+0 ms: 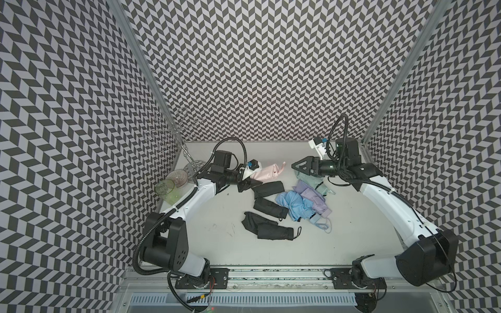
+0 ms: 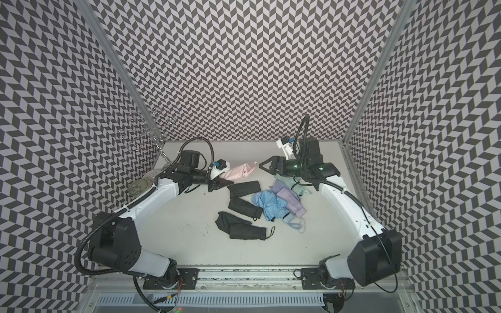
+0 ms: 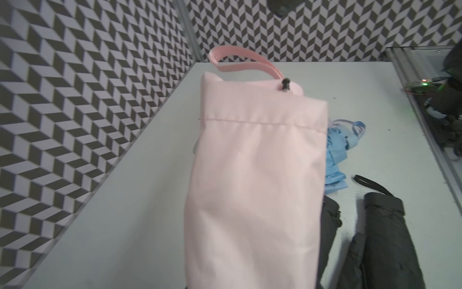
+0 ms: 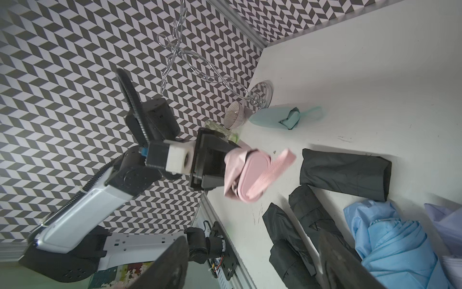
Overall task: Take umbrellas out of sleeves
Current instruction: Pick up the umbrella from the center of the board, then take out the umbrella from the umbrella sleeve.
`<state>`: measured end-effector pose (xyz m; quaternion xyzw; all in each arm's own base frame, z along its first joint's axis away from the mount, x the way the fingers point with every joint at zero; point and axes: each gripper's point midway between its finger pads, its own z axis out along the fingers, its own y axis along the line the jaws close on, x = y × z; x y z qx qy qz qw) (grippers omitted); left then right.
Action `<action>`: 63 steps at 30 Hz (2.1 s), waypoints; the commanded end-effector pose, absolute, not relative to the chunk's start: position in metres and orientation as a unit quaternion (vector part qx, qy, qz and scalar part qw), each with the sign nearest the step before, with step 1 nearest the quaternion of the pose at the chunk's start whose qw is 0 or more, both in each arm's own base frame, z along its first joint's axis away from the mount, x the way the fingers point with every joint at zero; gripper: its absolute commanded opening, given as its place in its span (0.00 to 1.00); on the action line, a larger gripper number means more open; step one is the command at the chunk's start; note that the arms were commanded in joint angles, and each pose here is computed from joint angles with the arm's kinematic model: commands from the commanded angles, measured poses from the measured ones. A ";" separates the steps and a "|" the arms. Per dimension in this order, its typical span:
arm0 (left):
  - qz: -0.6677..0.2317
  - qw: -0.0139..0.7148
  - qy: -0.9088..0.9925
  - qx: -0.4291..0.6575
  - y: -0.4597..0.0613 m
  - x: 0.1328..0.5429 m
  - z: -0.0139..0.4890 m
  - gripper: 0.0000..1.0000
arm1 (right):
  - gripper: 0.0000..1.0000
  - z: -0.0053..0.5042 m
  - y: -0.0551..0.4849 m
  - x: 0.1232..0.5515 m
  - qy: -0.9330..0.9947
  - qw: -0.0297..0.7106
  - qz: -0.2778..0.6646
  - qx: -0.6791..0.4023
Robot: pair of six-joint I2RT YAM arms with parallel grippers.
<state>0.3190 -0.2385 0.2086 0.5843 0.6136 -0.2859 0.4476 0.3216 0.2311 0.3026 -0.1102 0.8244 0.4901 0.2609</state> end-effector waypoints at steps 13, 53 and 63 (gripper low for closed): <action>-0.429 0.484 0.420 0.636 -0.267 0.207 0.263 0.00 | 0.56 0.329 0.259 0.229 0.825 0.169 0.516 -0.160; -0.453 0.480 0.466 0.589 -0.259 0.242 0.258 0.00 | 0.47 0.358 0.283 0.215 0.746 0.138 0.629 -0.171; -0.454 0.481 0.462 0.591 -0.260 0.240 0.259 0.00 | 0.47 0.344 0.285 0.219 0.747 0.130 0.632 -0.160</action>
